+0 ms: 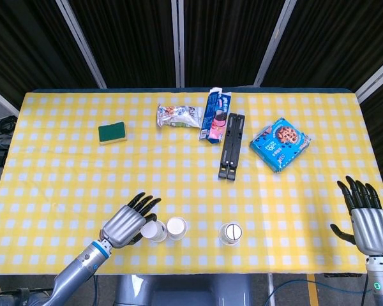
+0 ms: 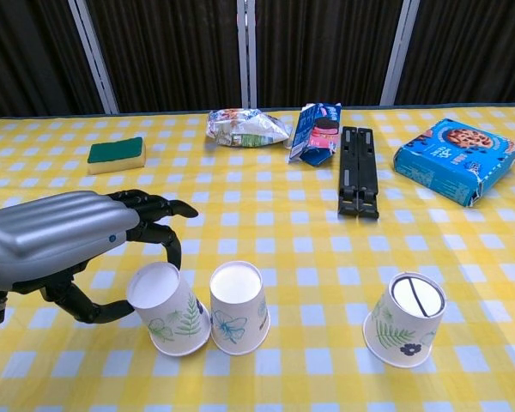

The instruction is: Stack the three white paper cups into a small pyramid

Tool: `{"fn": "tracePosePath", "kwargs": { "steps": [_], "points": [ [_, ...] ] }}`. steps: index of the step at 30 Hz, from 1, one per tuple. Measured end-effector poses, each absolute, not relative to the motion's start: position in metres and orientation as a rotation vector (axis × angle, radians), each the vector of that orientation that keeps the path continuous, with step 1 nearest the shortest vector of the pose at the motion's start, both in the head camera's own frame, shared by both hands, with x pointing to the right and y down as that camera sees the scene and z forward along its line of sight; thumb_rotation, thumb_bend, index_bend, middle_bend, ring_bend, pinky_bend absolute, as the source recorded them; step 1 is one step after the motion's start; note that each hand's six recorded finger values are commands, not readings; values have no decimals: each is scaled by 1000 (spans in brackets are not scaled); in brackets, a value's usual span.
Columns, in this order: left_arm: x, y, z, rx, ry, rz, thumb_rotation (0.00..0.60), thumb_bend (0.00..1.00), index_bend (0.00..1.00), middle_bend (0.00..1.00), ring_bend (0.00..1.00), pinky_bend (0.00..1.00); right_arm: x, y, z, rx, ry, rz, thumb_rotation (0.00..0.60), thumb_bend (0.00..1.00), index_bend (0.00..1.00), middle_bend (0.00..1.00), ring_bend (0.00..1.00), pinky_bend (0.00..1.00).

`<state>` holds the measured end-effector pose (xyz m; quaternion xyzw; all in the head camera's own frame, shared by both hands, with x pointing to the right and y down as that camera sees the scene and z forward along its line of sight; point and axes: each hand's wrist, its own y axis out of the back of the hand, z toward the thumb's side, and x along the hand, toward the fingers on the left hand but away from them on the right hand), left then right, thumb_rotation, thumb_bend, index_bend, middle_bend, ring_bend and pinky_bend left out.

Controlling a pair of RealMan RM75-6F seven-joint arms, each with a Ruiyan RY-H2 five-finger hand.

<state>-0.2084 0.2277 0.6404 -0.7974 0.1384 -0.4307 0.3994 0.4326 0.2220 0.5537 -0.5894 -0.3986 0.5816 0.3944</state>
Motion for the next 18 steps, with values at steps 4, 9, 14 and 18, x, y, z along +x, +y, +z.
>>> {"fn": "tracePosePath", "kwargs": {
  "steps": [4, 9, 14, 18],
  "points": [
    [-208, 228, 641, -2029, 353, -1090, 600, 320, 158, 0, 0, 0, 432, 222, 554, -1496, -1007, 1476, 600, 53, 95, 0, 0, 0],
    [-209, 228, 641, -2029, 358, -1084, 600, 248, 0, 0, 0, 0, 433, 222, 555, -1494, -1004, 1483, 600, 54, 96, 0, 0, 0],
    [-216, 224, 638, -2014, 398, -1090, 600, 247, 0, 0, 0, 0, 433, 222, 556, -1495, -999, 1490, 600, 54, 96, 0, 0, 0],
    [-227, 222, 634, -1997, 437, -1107, 600, 247, 0, 0, 0, 0, 433, 223, 556, -1495, -997, 1493, 600, 53, 96, 0, 0, 0]
  ]
}}
